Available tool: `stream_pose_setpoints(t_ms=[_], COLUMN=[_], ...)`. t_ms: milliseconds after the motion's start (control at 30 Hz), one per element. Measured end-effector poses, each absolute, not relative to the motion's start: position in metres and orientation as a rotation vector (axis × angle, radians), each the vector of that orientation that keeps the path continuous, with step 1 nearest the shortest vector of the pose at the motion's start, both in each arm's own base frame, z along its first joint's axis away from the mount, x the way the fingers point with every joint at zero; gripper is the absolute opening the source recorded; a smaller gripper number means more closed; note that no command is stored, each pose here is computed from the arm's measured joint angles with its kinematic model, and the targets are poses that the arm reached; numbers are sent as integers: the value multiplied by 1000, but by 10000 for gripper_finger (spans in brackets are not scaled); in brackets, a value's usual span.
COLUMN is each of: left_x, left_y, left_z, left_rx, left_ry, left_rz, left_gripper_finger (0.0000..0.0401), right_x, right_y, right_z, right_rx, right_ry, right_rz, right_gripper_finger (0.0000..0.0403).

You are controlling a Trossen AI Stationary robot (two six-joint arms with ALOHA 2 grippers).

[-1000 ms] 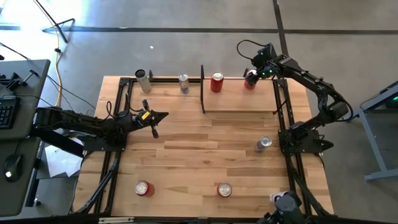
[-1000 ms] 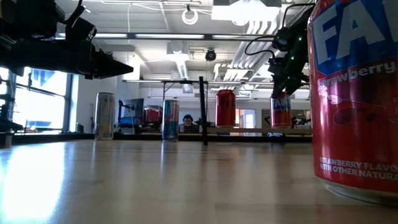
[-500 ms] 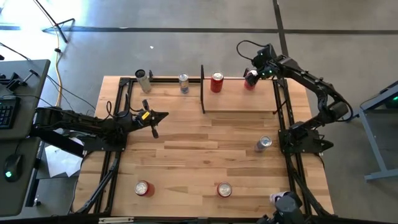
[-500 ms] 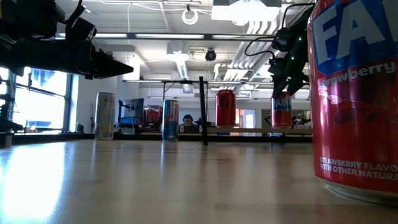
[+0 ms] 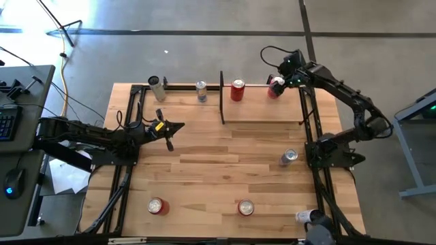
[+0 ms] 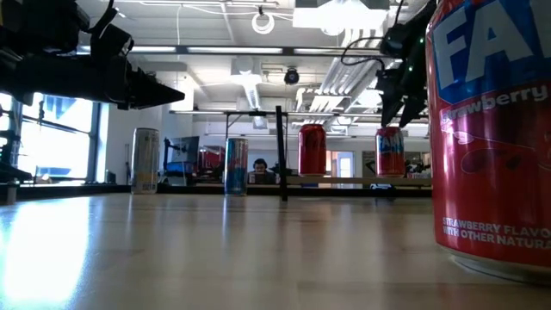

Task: Place canned beverage on shelf
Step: Put the right blue soda can on the shelf

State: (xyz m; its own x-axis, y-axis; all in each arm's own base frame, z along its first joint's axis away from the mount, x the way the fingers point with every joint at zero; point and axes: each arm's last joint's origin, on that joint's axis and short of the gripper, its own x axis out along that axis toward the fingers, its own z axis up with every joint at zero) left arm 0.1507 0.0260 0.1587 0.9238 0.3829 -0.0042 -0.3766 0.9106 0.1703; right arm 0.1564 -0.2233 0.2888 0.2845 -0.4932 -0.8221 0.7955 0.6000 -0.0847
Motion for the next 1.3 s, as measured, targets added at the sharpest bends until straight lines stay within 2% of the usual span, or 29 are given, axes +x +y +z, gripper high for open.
stream_pose_setpoints(t_ms=[267, 433, 600, 800, 1033, 1167, 1300], left_x=[151, 151, 151, 151, 151, 151, 151], left_y=[26, 26, 26, 26, 26, 26, 26], left_z=[159, 159, 159, 159, 159, 159, 159], left_rx=[168, 168, 175, 175, 176, 176, 175], left_ry=[38, 38, 39, 39, 39, 40, 39], left_rz=[392, 392, 392, 392, 393, 395, 395], left_gripper_finger=[1, 1, 1, 1, 0, 0, 0], right_x=[150, 152, 156, 166, 185, 192, 188], right_y=[-194, -168, -134, -87, -30, 1, 25], right_z=[313, 323, 333, 339, 328, 319, 310], right_rx=[362, 364, 359, 302, 342, 398, 466], right_ry=[873, 868, 861, 874, 987, 1058, 1162], right_rz=[-876, -823, -742, -646, -507, -476, -525], right_gripper_finger=[346, 321, 268, 179, 81, 52, 50])
